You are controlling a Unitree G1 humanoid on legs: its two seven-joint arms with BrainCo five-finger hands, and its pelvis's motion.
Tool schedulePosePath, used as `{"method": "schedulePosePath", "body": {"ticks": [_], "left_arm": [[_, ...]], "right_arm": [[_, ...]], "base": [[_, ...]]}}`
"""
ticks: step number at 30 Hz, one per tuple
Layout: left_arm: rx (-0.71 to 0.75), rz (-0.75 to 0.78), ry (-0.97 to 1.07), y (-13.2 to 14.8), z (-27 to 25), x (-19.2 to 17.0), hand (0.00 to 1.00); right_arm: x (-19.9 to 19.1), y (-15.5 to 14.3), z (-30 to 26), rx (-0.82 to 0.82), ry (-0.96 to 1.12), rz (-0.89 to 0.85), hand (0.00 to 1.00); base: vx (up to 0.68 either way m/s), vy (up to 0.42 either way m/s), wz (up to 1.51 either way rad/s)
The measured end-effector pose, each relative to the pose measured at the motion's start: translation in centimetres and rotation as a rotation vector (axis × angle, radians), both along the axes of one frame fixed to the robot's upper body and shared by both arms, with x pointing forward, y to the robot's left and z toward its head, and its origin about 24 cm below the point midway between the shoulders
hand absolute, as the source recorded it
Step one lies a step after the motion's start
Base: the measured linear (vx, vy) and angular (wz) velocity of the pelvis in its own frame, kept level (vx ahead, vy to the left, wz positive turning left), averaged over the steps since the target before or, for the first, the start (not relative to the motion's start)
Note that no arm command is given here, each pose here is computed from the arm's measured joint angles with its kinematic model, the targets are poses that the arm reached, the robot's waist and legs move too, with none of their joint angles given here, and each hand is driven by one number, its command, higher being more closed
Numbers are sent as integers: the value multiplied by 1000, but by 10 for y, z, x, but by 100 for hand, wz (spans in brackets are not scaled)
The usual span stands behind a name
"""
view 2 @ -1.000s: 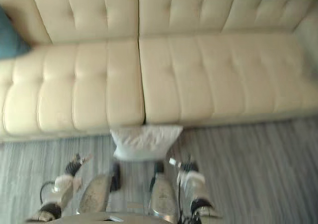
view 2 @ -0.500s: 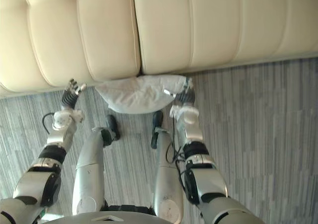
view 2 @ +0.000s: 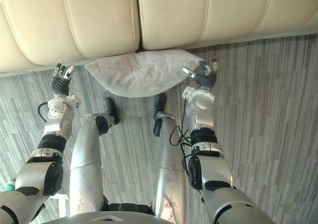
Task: Pick up cushions and gather them together orderly.
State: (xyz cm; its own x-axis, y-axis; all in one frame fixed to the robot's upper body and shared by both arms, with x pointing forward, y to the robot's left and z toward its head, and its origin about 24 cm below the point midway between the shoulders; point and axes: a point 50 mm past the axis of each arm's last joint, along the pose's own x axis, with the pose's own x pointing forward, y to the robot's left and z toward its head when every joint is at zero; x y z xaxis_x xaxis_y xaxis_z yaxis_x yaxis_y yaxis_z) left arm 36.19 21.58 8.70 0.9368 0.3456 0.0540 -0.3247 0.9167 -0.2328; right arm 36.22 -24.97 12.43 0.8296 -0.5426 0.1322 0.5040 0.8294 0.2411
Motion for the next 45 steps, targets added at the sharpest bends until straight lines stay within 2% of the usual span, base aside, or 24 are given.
{"method": "schedulePosePath", "body": {"ticks": [6, 14, 19, 23, 27, 28, 31, 32, 40, 45], "left_arm": [[-34, 31, 35, 4, -15, -8, 0], [-19, 2, 45, -6, -18, -7, 0], [38, -70, -1, -26, 2, 6, 0], [119, -173, -80, -59, 37, 23, 0], [144, -212, -125, -81, 56, 30, 0], [163, -214, -143, -86, 65, 33, 0], [187, -207, -166, -92, 75, 35, 0], [189, -203, -175, -94, 78, 35, 100], [147, -138, -186, -99, 86, 36, 100], [58, -98, -169, -95, 83, 35, 100]], "right_arm": [[-19, -24, 3, 55, -74, -141, 0], [-18, -22, 11, 62, -120, -121, 0], [2, 7, 18, 28, -103, 12, 0], [23, 51, 35, 34, -114, 151, 0], [35, 84, 45, 8, -83, 244, 0], [38, 99, 52, -16, -89, 288, 0], [41, 109, 62, -51, -103, 297, 0], [41, 110, 67, -64, -112, 295, 100], [41, 119, 69, -83, -114, 291, 100], [40, 114, 56, 15, -90, 290, 100]], "base": [[-37, -7, -10], [-48, -8, -13], [-54, 2, -3], [-44, 9, 0], [-34, 16, 5], [-36, 13, 10], [-30, 12, 18], [-39, 16, 11], [-44, 8, 9], [-30, -10, 4]]}}
